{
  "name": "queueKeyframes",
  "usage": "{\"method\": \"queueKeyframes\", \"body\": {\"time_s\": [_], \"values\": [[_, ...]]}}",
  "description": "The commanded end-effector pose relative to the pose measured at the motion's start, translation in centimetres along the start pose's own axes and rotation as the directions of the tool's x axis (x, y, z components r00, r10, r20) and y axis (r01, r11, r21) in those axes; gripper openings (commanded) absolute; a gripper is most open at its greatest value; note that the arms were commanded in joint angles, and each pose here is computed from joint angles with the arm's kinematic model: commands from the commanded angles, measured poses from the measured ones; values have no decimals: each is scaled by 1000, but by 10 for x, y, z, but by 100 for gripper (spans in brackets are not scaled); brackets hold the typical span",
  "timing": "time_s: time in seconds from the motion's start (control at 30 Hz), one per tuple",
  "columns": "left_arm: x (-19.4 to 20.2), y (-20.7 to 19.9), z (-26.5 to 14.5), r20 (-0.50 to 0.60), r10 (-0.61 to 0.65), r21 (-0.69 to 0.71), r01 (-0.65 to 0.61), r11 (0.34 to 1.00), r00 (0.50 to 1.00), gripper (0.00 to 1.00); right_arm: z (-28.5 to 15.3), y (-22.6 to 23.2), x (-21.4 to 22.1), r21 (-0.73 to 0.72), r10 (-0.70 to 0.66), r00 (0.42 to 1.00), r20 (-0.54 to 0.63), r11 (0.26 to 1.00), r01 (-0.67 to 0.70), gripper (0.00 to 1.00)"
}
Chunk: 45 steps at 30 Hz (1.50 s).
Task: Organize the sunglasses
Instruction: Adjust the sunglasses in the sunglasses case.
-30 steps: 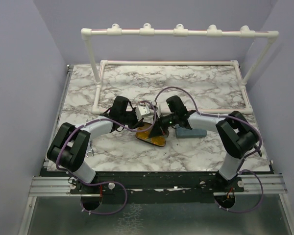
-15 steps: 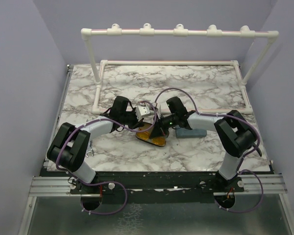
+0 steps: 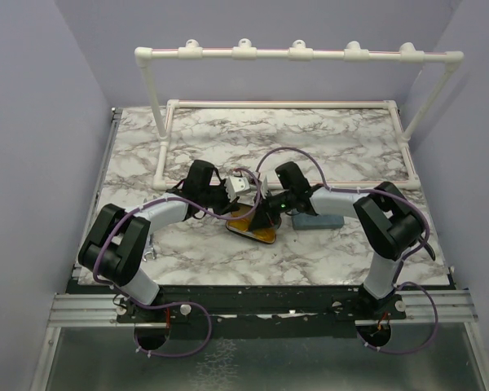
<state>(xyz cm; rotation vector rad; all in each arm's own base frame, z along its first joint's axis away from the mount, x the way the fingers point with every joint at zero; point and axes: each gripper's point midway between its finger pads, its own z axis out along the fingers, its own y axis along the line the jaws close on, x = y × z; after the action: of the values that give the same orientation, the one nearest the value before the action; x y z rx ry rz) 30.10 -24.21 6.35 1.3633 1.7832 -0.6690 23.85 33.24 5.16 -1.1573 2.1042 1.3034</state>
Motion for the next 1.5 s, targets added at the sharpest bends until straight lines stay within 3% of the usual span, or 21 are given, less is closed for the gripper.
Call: {"method": "queueKeyframes", "body": {"time_s": [0.0,0.4,0.8,1.13,1.47], "values": [[4,-7,-1,-15,41,10,-40,999,999,0,1,-14,1,60,-5,1000,-25,998,6,21],[4,-8,0,-21,48,10,-48,999,999,0,-14,-15,-13,169,-52,998,-24,984,56,41],[4,-8,1,-26,50,8,-50,999,998,0,-29,-10,-28,220,-97,995,-4,971,95,50],[4,-9,1,-25,54,8,-54,999,998,0,-55,9,-62,270,-162,984,75,953,137,50],[4,-9,-3,-26,106,-7,-106,994,994,0,-53,-23,-56,312,-139,987,76,944,108,60]]}}
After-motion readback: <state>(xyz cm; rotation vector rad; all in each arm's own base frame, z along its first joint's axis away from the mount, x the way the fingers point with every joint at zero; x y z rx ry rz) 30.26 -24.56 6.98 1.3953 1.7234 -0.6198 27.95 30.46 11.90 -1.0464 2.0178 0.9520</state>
